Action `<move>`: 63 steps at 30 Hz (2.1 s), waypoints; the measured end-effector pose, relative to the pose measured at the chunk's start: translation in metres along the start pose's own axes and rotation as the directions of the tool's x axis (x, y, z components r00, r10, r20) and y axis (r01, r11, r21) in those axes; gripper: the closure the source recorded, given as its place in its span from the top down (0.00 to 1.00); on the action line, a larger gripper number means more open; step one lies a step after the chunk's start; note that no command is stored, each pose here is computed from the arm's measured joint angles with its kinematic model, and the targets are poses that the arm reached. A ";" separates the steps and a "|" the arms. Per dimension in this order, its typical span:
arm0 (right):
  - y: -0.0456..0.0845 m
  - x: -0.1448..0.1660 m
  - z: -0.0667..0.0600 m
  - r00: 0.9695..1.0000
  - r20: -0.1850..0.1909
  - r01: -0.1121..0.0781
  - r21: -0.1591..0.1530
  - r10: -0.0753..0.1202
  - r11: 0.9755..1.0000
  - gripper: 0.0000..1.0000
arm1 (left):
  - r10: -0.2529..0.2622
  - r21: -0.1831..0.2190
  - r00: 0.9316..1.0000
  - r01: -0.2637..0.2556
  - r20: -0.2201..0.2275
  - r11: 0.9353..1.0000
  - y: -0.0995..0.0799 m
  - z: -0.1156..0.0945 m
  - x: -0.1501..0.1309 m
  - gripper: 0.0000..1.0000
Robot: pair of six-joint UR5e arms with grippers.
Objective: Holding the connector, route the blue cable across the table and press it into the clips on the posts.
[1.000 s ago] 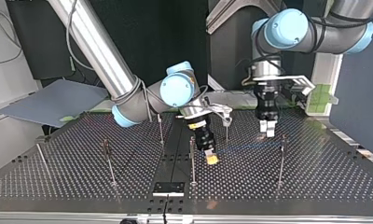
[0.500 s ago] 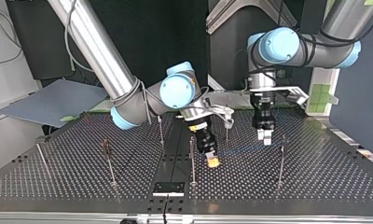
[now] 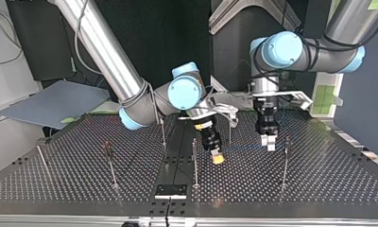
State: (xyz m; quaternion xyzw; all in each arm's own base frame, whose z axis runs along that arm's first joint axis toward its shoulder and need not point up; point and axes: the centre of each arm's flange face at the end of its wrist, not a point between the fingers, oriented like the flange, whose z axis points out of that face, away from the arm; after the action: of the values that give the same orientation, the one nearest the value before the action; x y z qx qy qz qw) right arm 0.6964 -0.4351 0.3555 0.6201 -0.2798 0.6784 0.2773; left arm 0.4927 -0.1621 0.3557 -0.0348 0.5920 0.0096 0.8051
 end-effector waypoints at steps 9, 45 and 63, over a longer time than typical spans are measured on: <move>0.002 -0.001 0.001 1.000 0.001 0.001 -0.003 -0.001 1.000 0.00 | 0.002 -0.007 1.000 -0.002 0.016 1.000 -0.003 0.011 0.003 1.00; 0.007 -0.002 0.002 1.000 0.004 -0.006 -0.008 0.006 1.000 0.00 | 0.011 -0.068 1.000 -0.012 -0.020 0.998 0.001 0.021 0.023 0.02; 0.009 -0.033 -0.009 0.996 0.083 -0.010 -0.022 0.011 1.000 0.00 | 0.029 -0.061 0.997 -0.034 -0.077 0.998 0.006 -0.021 0.043 0.02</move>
State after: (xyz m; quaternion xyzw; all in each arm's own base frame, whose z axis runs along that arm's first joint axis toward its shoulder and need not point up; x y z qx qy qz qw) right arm 0.6860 -0.4361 0.3219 0.6432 -0.3018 0.6504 0.2687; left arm 0.4853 -0.1584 0.3080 -0.0509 0.6223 0.0393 0.7802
